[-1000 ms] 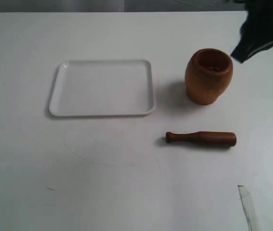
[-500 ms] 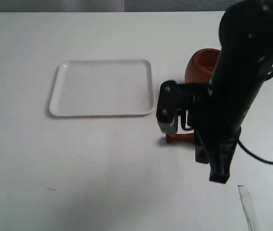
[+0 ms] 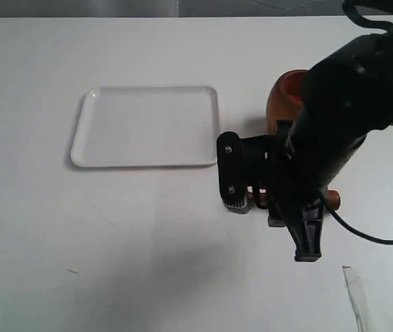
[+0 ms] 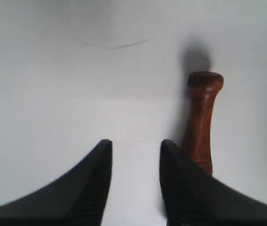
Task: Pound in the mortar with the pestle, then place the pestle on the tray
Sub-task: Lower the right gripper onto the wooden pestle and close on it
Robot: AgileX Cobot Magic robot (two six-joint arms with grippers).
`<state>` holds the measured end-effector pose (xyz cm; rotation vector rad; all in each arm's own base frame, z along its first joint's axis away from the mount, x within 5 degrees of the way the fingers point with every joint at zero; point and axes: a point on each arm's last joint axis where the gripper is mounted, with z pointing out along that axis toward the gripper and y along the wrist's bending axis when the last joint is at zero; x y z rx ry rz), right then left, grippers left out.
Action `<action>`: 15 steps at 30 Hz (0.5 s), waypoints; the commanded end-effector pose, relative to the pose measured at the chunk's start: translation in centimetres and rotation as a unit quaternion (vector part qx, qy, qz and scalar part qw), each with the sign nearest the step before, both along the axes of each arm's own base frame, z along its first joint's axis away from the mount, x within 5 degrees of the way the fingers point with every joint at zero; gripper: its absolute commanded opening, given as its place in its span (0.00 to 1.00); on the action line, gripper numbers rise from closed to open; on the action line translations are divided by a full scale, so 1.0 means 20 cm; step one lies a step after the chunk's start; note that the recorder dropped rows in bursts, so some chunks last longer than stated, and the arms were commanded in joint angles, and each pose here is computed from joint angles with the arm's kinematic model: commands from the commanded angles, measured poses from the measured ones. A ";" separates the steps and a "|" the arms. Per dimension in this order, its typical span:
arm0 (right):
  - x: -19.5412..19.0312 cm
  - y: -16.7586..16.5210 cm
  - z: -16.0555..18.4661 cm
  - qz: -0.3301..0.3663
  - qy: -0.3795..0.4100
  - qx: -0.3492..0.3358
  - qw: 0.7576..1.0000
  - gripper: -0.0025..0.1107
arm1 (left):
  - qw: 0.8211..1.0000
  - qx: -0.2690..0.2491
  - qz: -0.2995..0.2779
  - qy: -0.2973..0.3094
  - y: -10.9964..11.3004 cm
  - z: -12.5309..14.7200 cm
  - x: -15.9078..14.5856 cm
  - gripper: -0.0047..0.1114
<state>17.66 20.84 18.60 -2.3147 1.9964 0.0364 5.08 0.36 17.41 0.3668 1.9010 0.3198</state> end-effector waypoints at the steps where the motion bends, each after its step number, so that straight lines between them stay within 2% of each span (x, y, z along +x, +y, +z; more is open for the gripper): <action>1: 0.03 0.03 0.01 -0.016 -0.044 0.030 0.998 0.51 | 1.000 -0.007 -0.003 -0.002 0.00 0.00 0.00 0.04; 3: 0.05 0.03 0.01 -0.017 -0.062 0.033 0.997 0.55 | 1.000 -0.007 -0.003 -0.002 0.00 0.00 0.00 0.04; 9: 0.07 0.05 0.01 -0.033 -0.080 0.056 0.995 0.55 | 1.000 -0.007 -0.003 -0.002 0.00 0.00 0.00 0.04; 15: 0.15 0.00 -0.14 -0.101 -0.043 0.008 0.994 0.55 | 1.000 -0.007 -0.003 -0.002 0.00 0.00 0.00 0.04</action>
